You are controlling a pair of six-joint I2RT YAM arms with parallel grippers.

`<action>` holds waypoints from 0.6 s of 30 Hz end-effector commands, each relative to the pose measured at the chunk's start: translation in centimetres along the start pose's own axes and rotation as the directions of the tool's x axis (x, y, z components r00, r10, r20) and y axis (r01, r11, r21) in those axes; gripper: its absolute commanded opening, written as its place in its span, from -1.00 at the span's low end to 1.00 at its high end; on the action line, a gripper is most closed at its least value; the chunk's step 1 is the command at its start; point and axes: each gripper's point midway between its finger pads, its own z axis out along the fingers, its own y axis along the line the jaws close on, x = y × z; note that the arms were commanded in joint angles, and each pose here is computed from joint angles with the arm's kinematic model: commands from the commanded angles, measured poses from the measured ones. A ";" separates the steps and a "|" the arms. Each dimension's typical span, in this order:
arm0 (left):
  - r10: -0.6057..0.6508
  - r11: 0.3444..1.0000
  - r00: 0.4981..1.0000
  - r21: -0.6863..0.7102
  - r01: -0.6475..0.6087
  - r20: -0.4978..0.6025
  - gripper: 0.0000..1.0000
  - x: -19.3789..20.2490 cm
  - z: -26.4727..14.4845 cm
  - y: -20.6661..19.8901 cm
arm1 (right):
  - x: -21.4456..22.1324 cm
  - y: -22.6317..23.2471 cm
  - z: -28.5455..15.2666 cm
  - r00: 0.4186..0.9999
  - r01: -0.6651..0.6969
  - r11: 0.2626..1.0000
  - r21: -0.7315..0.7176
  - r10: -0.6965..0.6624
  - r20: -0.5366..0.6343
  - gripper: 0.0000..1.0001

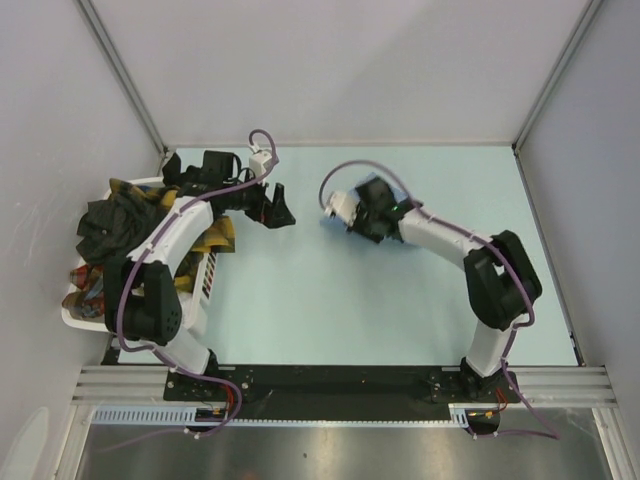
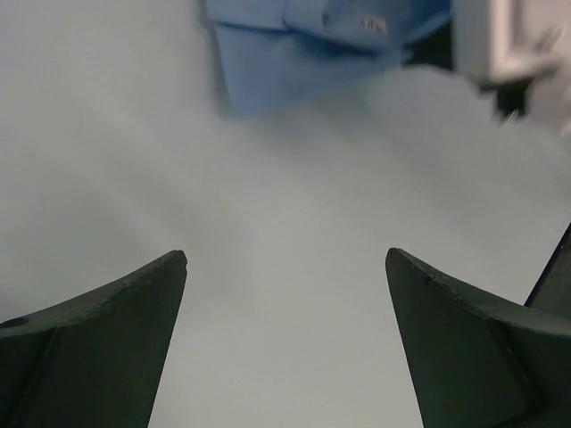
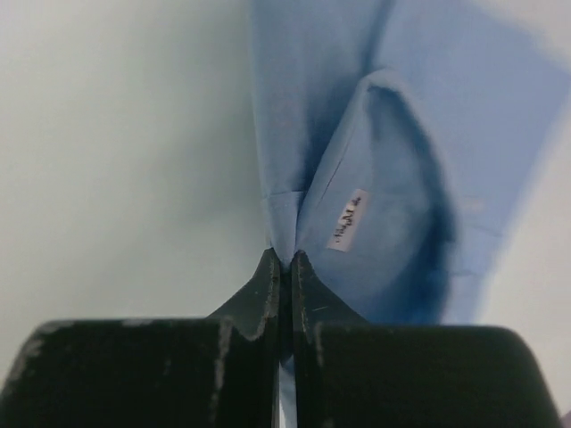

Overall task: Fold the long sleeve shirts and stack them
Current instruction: Fold the shirt

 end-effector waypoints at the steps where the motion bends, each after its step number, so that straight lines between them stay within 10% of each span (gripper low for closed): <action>1: 0.014 1.000 0.998 -0.028 -0.012 0.060 0.99 -1.1 -2.0 -0.5 | -0.6 2.1 0.2 0.999 -0.031 0.989 0.143 0.034 -0.018 -1.00; 6: -0.091 0.992 0.993 -0.081 0.097 0.074 0.99 0.7 -1.9 0.0 | -3.8 7.4 1.0 0.998 -0.066 0.997 0.039 0.065 0.027 -1.00; 8: -0.117 0.986 0.986 -0.103 0.130 0.120 0.99 1.5 -2.2 0.1 | -4.3 8.9 1.3 0.992 -0.126 0.992 -0.025 0.126 0.011 -0.60; 10: -0.182 0.975 0.969 -0.100 0.201 0.169 0.99 1.5 -2.8 -0.5 | -7.2 10.2 0.2 0.984 -0.145 0.978 -0.152 0.158 0.078 0.35; 18: -0.265 0.964 0.955 0.005 0.267 0.133 0.94 3.8 -1.3 -3.6 | -9.1 4.1 -9.0 0.862 -0.299 0.785 -0.543 0.467 0.199 0.65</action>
